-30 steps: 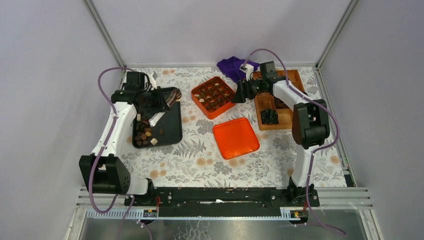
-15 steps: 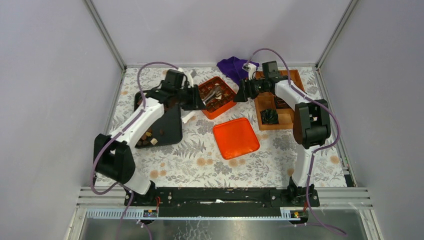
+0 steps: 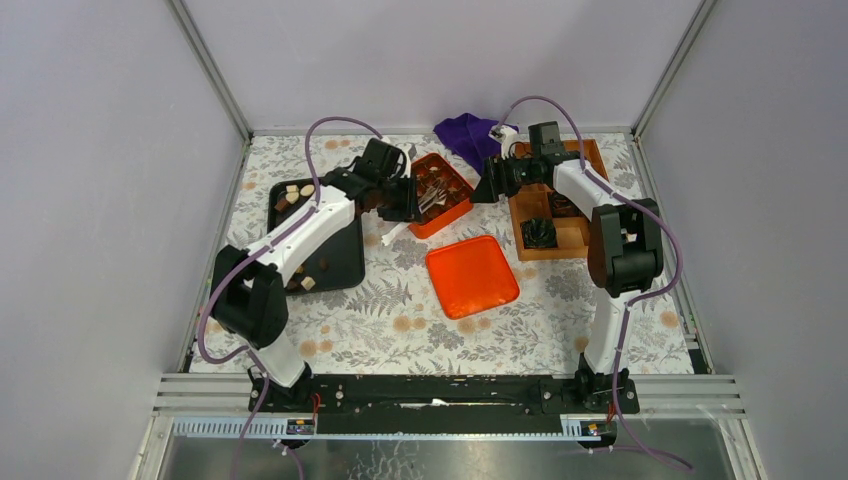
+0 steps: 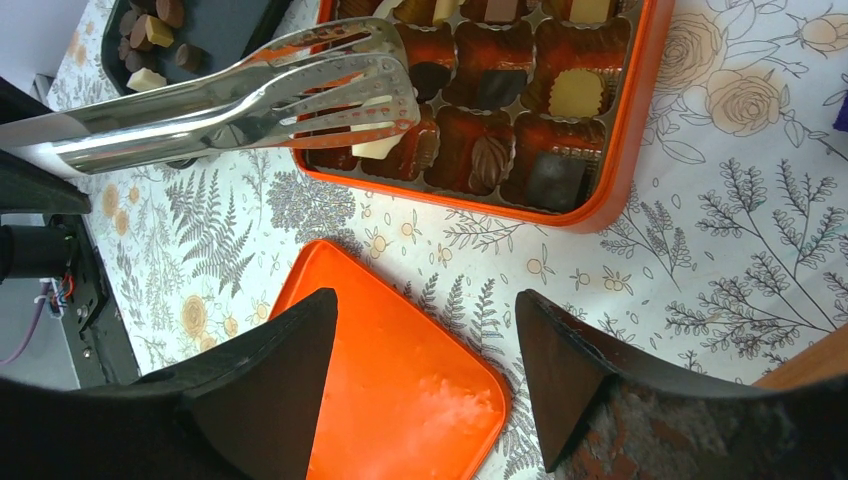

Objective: Pack the chocolate
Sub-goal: Place the fake chocolate in the packing box.

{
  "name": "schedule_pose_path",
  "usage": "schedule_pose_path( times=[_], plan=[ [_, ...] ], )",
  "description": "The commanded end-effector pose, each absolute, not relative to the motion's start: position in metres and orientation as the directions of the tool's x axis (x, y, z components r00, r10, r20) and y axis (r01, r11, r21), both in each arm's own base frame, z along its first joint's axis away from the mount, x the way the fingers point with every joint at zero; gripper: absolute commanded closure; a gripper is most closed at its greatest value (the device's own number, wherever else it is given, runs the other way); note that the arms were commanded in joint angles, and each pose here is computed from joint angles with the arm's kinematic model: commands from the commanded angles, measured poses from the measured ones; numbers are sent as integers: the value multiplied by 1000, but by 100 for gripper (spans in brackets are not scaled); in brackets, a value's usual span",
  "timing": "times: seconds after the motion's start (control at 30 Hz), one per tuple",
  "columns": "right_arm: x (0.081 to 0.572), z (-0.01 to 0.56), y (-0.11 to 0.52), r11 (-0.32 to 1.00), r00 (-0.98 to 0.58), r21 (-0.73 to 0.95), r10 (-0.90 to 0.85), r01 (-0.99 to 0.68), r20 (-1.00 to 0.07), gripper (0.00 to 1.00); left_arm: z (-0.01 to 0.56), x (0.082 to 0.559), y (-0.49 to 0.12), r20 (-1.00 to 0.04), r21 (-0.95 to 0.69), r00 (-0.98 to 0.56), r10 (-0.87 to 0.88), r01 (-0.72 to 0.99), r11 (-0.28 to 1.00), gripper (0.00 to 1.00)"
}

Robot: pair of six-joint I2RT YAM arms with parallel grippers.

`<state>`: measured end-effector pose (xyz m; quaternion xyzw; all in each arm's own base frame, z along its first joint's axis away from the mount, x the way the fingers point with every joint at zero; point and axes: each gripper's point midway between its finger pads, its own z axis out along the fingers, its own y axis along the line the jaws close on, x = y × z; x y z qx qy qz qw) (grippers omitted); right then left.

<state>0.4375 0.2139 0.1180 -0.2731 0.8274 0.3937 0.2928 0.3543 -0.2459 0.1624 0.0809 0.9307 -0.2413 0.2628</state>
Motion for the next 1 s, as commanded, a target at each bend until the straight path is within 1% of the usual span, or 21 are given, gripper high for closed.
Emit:
schedule_pose_path(
  times=[0.0, 0.37, 0.7, 0.8, 0.97],
  plan=[
    [437, 153, 218, 500, -622, 468, -197, -729, -758, 27, 168, 362, -244, -566, -340, -823, 56, 295, 893, 76],
    [437, 153, 218, 503, -624, 468, -197, -727, -757, 27, 154, 360, -241, -539, -302, -837, 93, 295, 906, 68],
    [436, 153, 218, 502, -623, 468, -197, -728, -757, 27, 153, 363, -244, -535, -292, -839, 100, 294, 910, 57],
    [437, 154, 218, 502, -622, 467, -197, -728, -758, 27, 153, 363, -243, -535, -291, -839, 99, 293, 911, 55],
    [437, 154, 218, 502, -623, 468, -197, -727, -757, 27, 164, 365, -243, -559, -289, -825, 86, 291, 912, 57]
  ],
)
